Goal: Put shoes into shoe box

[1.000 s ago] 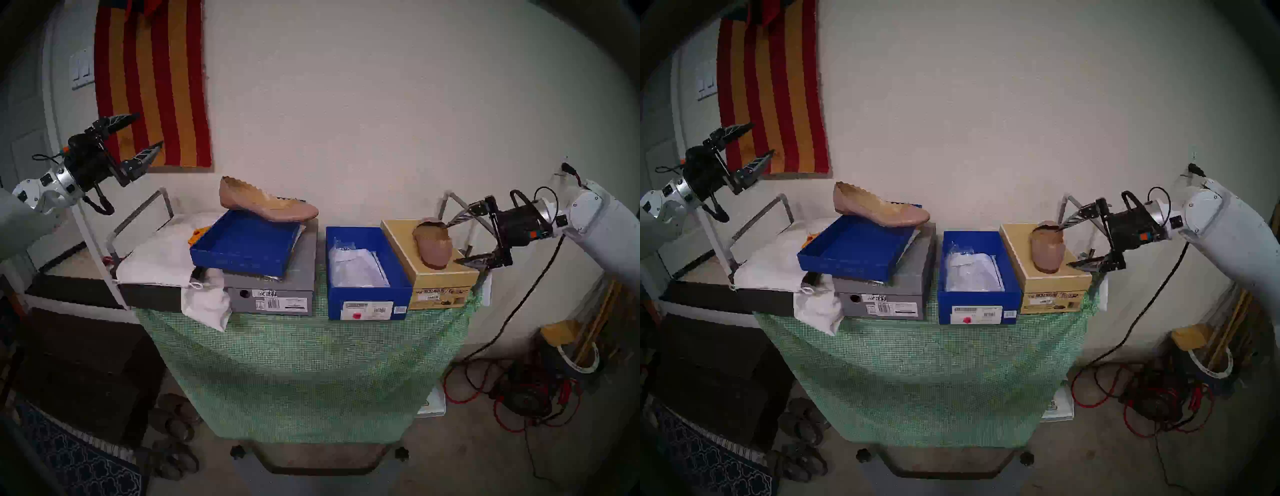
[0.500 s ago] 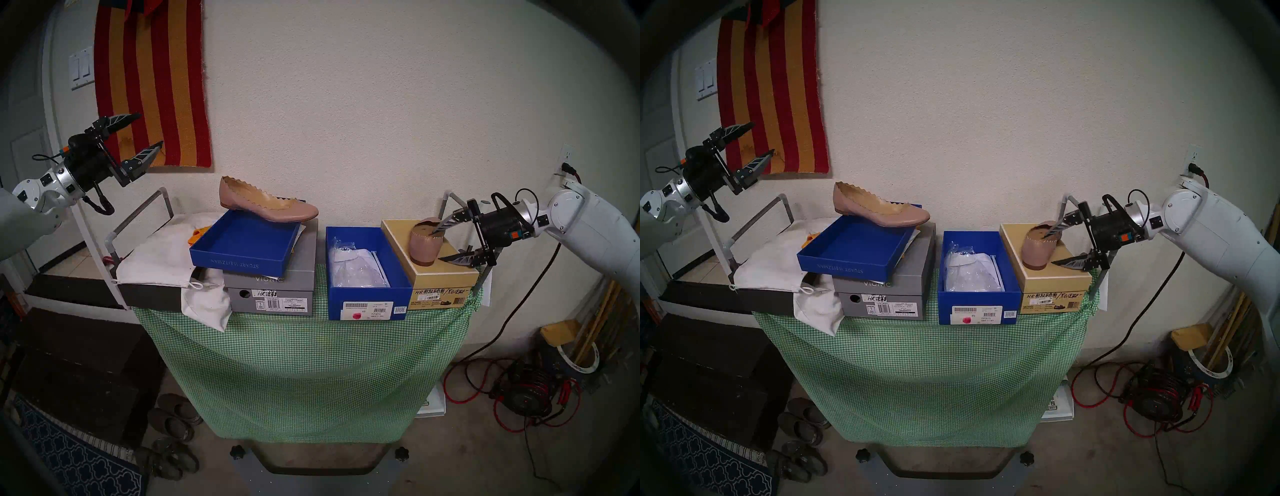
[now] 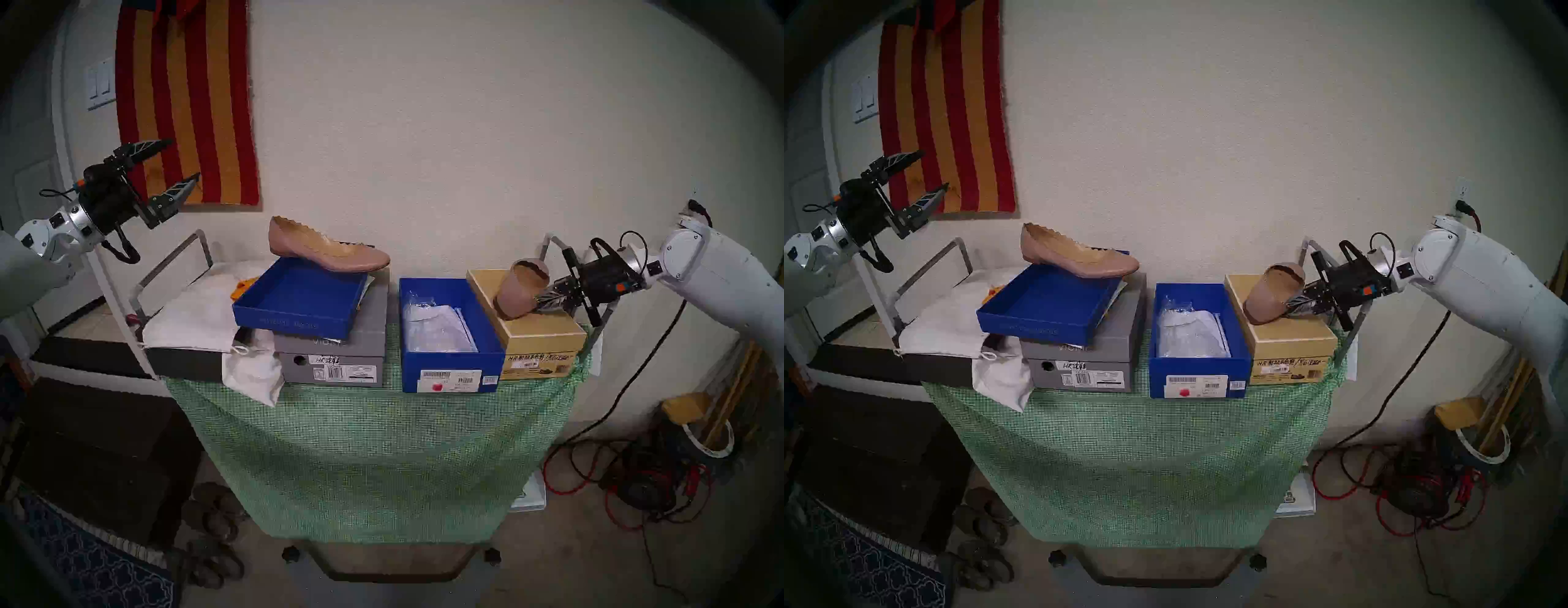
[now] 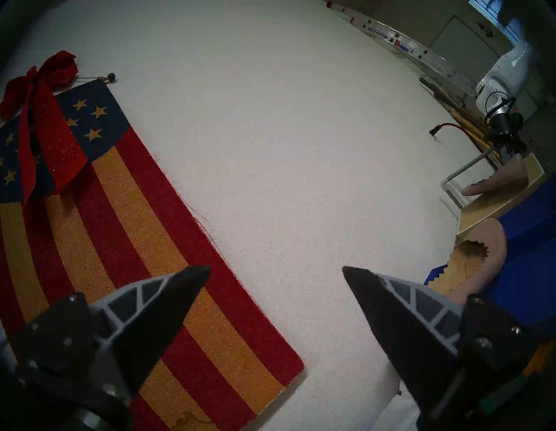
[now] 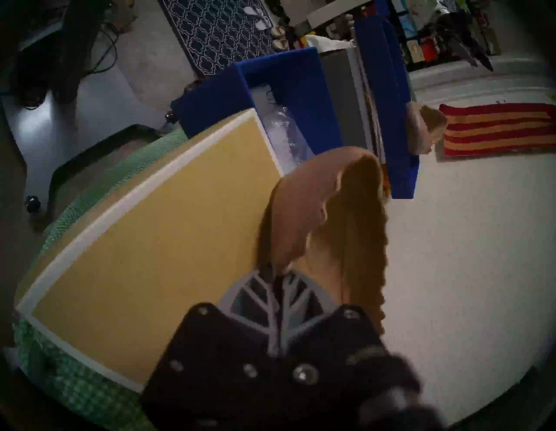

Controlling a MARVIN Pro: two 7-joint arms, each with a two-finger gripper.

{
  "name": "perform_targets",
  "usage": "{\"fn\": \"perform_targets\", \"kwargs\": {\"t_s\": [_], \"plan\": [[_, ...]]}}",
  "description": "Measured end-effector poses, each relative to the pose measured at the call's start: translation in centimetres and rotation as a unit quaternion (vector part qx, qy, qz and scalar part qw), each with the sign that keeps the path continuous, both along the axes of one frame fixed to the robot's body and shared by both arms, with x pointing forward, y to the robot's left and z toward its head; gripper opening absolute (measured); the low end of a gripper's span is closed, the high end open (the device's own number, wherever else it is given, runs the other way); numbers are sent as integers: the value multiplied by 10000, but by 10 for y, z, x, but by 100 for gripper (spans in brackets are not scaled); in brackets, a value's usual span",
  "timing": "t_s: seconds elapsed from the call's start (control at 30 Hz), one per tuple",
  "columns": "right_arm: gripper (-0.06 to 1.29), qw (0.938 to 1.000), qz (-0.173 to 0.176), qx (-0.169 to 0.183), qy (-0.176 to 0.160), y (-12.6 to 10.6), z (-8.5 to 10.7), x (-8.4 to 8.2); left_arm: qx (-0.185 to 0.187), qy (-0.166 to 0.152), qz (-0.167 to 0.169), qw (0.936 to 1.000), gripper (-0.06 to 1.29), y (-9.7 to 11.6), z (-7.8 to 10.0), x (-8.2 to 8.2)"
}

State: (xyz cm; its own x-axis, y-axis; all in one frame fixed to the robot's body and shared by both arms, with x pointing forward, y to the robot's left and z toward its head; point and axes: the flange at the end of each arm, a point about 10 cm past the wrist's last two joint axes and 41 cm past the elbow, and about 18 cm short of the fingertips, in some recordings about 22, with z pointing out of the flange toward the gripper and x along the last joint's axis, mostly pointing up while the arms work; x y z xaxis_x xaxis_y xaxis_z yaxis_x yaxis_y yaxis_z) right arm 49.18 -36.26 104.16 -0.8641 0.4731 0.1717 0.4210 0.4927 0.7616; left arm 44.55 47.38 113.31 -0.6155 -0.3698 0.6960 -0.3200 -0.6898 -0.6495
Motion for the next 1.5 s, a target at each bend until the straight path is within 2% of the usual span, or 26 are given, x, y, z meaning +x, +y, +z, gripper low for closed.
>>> {"fn": "perform_targets", "kwargs": {"t_s": [0.07, 0.5, 0.8, 1.03, 1.13, 1.37, 1.5], "plan": [[-3, 9999, 79, -74, 6, 4, 0, -1, 0, 0, 0, 10000, 125, 0, 0, 0], [-2, 9957, 719, -590, -30, 43, 4, -8, 0, 0, 0, 10000, 125, 0, 0, 0], [-3, 9901, 1145, -770, -259, 76, 26, -7, -1, -1, 1, 10000, 125, 0, 0, 0], [-3, 9878, 1284, -762, -452, 90, 52, -6, -1, -1, 1, 10000, 125, 0, 0, 0], [-3, 9875, 1301, -764, -460, 93, 57, -6, -1, -1, 2, 10000, 125, 0, 0, 0], [-3, 9877, 1248, -896, -276, 94, 50, 4, -1, -1, 2, 10000, 125, 0, 0, 0], [-3, 9865, 1308, -971, -174, 105, 44, 10, -1, -2, 2, 10000, 125, 0, 0, 0]]}}
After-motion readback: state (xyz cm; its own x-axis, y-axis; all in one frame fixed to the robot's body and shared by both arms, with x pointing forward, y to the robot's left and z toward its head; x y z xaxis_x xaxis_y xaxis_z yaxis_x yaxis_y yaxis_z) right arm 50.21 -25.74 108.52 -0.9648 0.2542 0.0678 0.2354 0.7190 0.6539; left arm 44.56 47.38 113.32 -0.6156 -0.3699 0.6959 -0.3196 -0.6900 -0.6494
